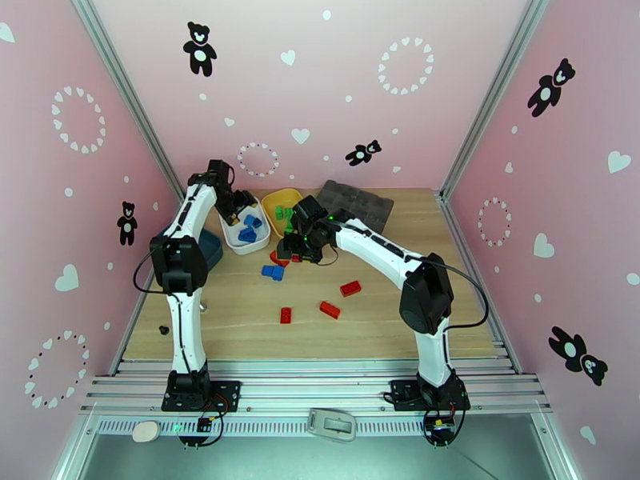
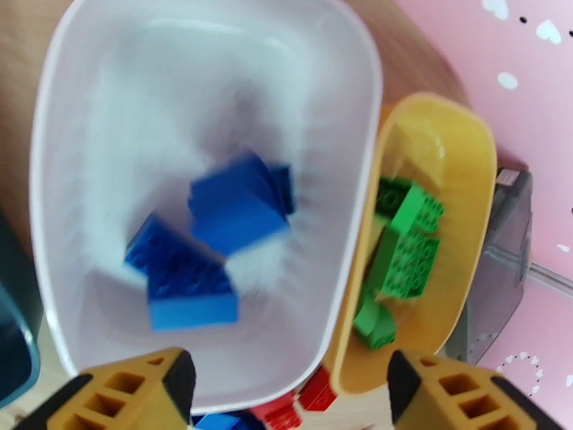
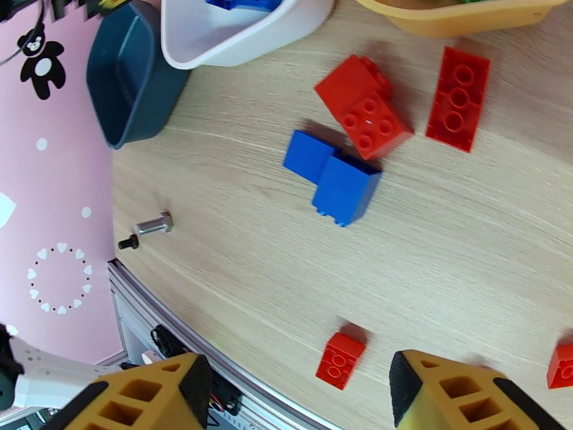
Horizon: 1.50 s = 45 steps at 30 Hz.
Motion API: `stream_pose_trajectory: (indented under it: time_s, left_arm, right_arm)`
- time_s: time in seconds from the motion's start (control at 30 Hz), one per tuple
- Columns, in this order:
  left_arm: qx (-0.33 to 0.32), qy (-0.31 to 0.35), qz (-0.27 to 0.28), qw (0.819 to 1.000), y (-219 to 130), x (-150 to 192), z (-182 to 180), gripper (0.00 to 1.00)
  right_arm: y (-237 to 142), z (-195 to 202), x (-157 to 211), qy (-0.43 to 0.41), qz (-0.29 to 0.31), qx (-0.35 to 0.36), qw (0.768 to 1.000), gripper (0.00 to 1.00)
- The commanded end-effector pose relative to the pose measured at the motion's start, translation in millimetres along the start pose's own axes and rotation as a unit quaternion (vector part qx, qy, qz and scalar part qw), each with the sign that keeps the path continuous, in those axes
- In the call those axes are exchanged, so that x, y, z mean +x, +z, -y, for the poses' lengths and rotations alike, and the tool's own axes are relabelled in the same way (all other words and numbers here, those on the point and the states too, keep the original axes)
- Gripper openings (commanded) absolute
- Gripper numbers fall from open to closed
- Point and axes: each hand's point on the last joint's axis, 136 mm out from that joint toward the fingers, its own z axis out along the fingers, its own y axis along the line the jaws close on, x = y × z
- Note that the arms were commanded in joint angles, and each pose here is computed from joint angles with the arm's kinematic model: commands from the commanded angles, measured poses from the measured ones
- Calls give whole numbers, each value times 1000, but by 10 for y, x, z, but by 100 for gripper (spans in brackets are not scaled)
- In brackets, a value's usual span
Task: Sort the legos into containers by color
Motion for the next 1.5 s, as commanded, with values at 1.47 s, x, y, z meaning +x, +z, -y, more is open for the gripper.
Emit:
stream_pose_trajectory:
  time_s: [1.47]
  left_arm:
    - [-184, 293, -71, 936, 606, 2205, -330, 60]
  right_arm:
    - [20, 971, 706, 49, -44, 94, 993, 67]
